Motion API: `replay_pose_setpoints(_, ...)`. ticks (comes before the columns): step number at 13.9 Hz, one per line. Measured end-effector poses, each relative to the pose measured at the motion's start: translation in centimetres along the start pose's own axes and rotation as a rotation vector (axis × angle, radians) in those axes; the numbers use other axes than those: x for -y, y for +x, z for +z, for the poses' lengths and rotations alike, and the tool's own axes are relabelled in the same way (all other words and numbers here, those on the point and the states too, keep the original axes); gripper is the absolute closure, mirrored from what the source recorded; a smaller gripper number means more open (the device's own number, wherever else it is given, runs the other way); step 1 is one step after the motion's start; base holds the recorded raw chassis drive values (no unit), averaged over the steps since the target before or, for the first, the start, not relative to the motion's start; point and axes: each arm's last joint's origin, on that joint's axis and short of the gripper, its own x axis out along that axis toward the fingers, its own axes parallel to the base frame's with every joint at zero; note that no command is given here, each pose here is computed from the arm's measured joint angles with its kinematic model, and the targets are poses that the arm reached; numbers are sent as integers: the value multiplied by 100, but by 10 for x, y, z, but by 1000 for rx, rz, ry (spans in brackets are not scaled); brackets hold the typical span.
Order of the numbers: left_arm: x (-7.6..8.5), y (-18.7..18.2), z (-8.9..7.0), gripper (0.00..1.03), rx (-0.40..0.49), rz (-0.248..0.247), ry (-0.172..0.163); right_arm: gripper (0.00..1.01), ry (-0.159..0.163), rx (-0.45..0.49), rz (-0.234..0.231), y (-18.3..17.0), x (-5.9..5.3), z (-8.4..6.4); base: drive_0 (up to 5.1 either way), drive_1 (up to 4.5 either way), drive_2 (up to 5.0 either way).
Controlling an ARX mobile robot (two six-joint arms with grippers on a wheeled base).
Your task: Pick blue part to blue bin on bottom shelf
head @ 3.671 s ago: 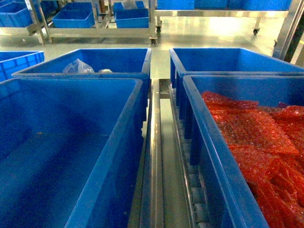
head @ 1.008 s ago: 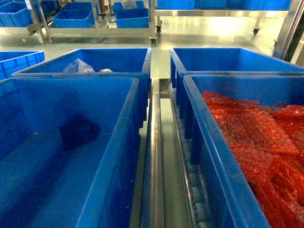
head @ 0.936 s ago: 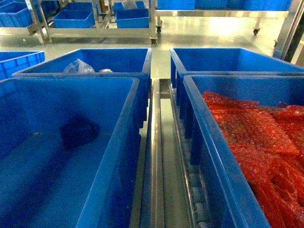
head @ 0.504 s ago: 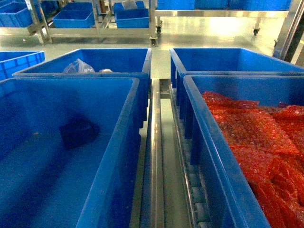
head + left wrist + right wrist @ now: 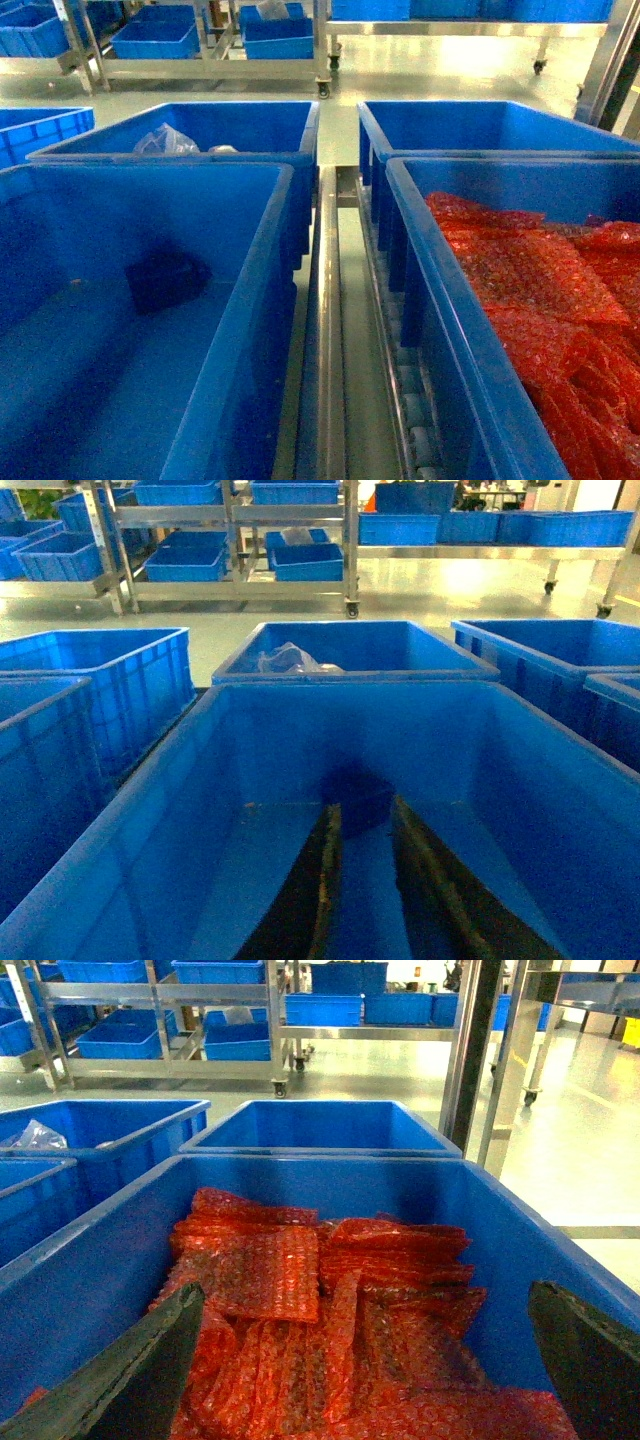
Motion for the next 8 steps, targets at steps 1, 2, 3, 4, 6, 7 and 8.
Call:
replay_pose_setpoints(1,0,0,0,73,0,0,0,3,0,0,0,0,0,0,0,0,0)
replay_pose_setpoints(2,0,0,0,60,0,0,0,3,0,0,0,0,0,0,0,0,0)
replay_pose_setpoints(3,0,0,0,45,0,0,0,3,0,0,0,0,0,0,0,0,0)
replay_pose_setpoints(4,0,0,0,34,0,0,0,3,0,0,0,0,0,0,0,0,0)
replay_pose_setpoints(6,0,0,0,16,0,0,0,3,0,0,0,0,0,0,0,0,0)
replay_pose_setpoints(7,0,0,0,4,0,0,0,3,0,0,0,0,0,0,0,0,0)
replay_pose_setpoints(8,0,0,0,5,0,0,1,3,0,0,0,0,0,0,0,0,0)
